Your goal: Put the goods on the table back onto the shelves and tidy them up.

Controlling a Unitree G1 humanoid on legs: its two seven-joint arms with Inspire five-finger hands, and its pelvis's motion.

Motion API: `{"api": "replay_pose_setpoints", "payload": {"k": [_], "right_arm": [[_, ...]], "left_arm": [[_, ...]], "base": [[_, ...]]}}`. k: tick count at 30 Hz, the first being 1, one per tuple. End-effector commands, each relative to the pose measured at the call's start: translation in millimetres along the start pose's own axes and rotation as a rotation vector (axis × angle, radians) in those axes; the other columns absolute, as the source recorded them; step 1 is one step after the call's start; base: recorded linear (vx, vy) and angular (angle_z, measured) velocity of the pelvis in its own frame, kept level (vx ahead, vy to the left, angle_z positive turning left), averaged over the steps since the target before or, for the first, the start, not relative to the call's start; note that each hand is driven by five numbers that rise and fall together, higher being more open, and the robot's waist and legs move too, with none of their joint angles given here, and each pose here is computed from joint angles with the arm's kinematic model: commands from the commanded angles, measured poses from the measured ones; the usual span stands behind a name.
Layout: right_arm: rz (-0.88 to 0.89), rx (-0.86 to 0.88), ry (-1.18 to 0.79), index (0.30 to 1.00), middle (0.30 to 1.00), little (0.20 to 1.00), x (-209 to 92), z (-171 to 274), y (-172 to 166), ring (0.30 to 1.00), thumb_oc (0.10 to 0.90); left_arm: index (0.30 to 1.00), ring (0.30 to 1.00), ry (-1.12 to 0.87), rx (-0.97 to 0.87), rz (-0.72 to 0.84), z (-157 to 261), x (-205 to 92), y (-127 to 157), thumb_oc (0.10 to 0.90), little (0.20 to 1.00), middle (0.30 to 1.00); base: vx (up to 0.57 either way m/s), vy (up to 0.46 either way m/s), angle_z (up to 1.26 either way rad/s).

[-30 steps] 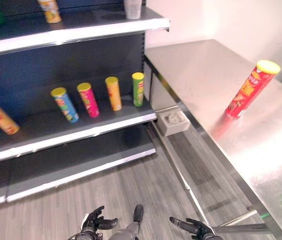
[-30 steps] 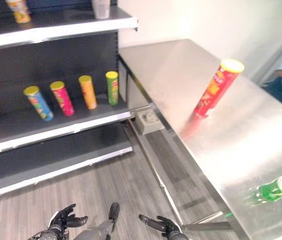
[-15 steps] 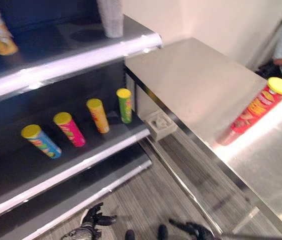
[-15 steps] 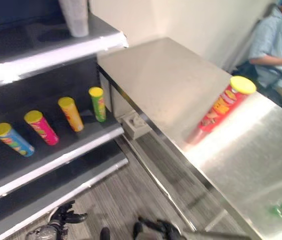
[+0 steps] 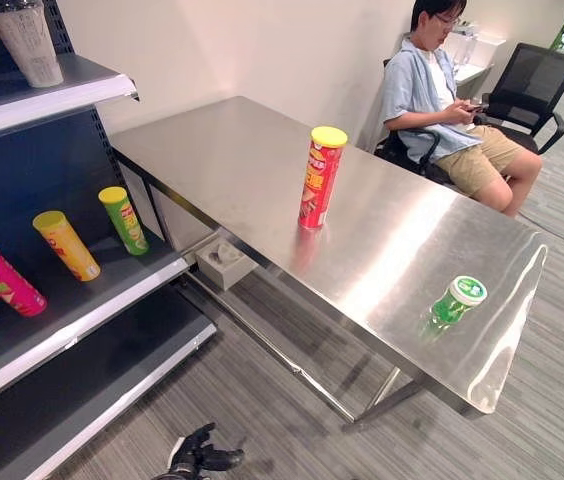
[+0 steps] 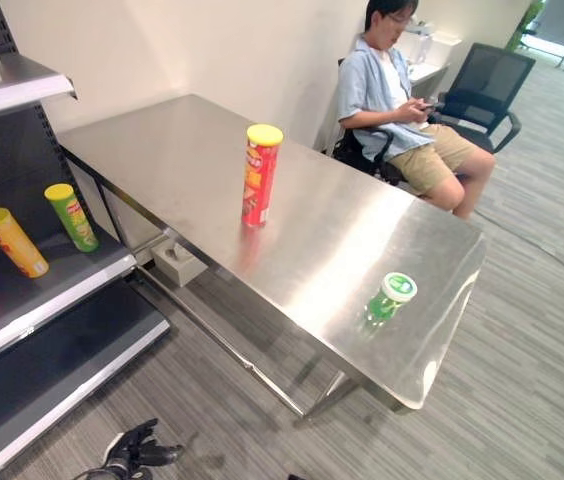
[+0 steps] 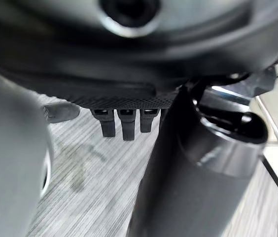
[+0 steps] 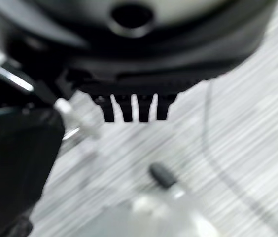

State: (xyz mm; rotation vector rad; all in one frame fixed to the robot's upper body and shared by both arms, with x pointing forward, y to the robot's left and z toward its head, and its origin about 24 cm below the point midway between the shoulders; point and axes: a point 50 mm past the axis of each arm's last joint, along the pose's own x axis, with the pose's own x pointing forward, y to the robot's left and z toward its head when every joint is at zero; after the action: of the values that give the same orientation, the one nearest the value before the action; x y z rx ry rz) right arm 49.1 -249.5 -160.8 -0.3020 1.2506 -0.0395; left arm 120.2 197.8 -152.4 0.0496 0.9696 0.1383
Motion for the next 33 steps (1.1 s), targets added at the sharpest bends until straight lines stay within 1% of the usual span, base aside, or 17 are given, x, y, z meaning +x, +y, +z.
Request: {"api": "replay_pose_setpoints", "payload": {"k": [1, 4, 7, 9, 10, 12, 13, 14, 19, 20, 21, 22, 23, 24, 27, 29, 33], "right_arm": [[-0.024, 0.077, -0.184, 0.900, 0.900, 0.900, 6, 56, 0, 0.900, 0.800], [-0.138, 0.114, -0.226, 0.900, 0.900, 0.900, 4, 67, -35, 0.900, 0.800], [-0.314, 0.154, -0.371, 0.900, 0.900, 0.900, -17, 83, -96, 0.900, 0.800], [-0.450, 0.103, -0.548, 0.900, 0.900, 0.900, -51, 102, -141, 0.900, 0.800], [-0.451, 0.103, -0.546, 0.900, 0.900, 0.900, -52, 102, -141, 0.900, 0.800], [-0.532, 0.040, -0.630, 0.900, 0.900, 0.900, -76, 113, -167, 0.900, 0.800], [-0.615, -0.071, -0.739, 0.900, 0.900, 0.900, -109, 136, -194, 0.900, 0.800], [-0.647, -0.107, -0.813, 0.900, 0.900, 0.900, -127, 149, -203, 0.900, 0.800], [-0.685, -0.099, -1.108, 0.900, 0.900, 0.900, -183, 193, -218, 0.900, 0.800], [-0.659, -0.088, -1.221, 0.900, 0.900, 0.900, -202, 207, -218, 0.900, 0.800], [-0.659, -0.088, -1.221, 0.900, 0.900, 0.900, -202, 207, -218, 0.900, 0.800], [-0.634, -0.105, -1.317, 0.900, 0.900, 0.900, -221, 220, -218, 0.900, 0.800], [-0.633, -0.105, -1.317, 0.900, 0.900, 0.900, -222, 220, -218, 0.900, 0.800], [-0.603, -0.084, -1.401, 0.900, 0.900, 0.900, -235, 226, -216, 0.900, 0.800], [-0.604, -0.059, -1.477, 0.900, 0.900, 0.900, -247, 232, -216, 0.900, 0.800], [-0.606, -0.109, -1.514, 0.900, 0.900, 0.900, -252, 244, -210, 0.900, 0.800], [-0.656, -0.223, -1.480, 0.900, 0.900, 0.900, -245, 261, -199, 0.900, 0.800]], "left_arm": [[0.900, 0.900, -0.116, 0.019, 0.051, 35, 7, 21, 0.800, 0.900, 0.900], [0.900, 0.900, -0.141, -0.006, 0.054, 43, 9, 21, 0.800, 0.900, 0.900], [0.900, 0.900, -0.131, -0.035, 0.060, 32, 4, 26, 0.800, 0.900, 0.900], [0.900, 0.900, -0.126, -0.018, 0.068, 28, 2, 35, 0.800, 0.900, 0.900], [0.900, 0.900, -0.125, -0.018, 0.066, 27, 2, 34, 0.800, 0.900, 0.900], [0.900, 0.900, -0.135, -0.006, 0.064, 29, 1, 37, 0.800, 0.900, 0.900], [0.900, 0.900, -0.136, 0.002, 0.063, 29, 1, 40, 0.800, 0.900, 0.900], [0.900, 0.900, -0.130, 0.005, 0.062, 27, 0, 42, 0.800, 0.900, 0.900], [0.900, 0.900, -0.117, 0.014, 0.051, 24, 0, 40, 0.800, 0.900, 0.900], [0.900, 0.900, -0.111, 0.012, 0.045, 22, 0, 39, 0.800, 0.900, 0.900], [0.900, 0.900, -0.112, 0.012, 0.045, 22, 0, 39, 0.800, 0.900, 0.900], [0.900, 0.900, -0.112, 0.014, 0.036, 21, 0, 38, 0.800, 0.900, 0.900], [0.900, 0.900, -0.113, 0.013, 0.036, 21, 0, 38, 0.800, 0.900, 0.900], [0.900, 0.900, -0.107, 0.017, 0.027, 18, -1, 36, 0.800, 0.900, 0.900], [0.900, 0.900, -0.104, 0.022, 0.018, 15, -2, 34, 0.800, 0.900, 0.900], [0.900, 0.900, -0.095, 0.026, 0.008, 11, -3, 31, 0.800, 0.900, 0.900], [0.900, 0.900, -0.088, 0.045, -0.002, 9, -3, 27, 0.800, 0.900, 0.900]], "base": [[-0.14, -0.160, 0.11], [-0.18, -0.103, -0.38], [0.05, 0.129, -0.90], [0.10, 0.106, -0.03], [0.03, 0.051, -0.06], [0.04, 0.066, -0.22], [0.06, 0.089, -0.05], [0.06, 0.082, -0.11], [0.04, 0.044, -0.28], [0.03, 0.020, -0.03], [0.03, 0.012, -0.01], [0.00, 0.000, 0.00], [0.00, 0.000, 0.00], [0.00, 0.000, 0.00], [0.00, 0.000, 0.00], [0.00, 0.000, 0.00], [0.01, -0.013, 0.02]]}}
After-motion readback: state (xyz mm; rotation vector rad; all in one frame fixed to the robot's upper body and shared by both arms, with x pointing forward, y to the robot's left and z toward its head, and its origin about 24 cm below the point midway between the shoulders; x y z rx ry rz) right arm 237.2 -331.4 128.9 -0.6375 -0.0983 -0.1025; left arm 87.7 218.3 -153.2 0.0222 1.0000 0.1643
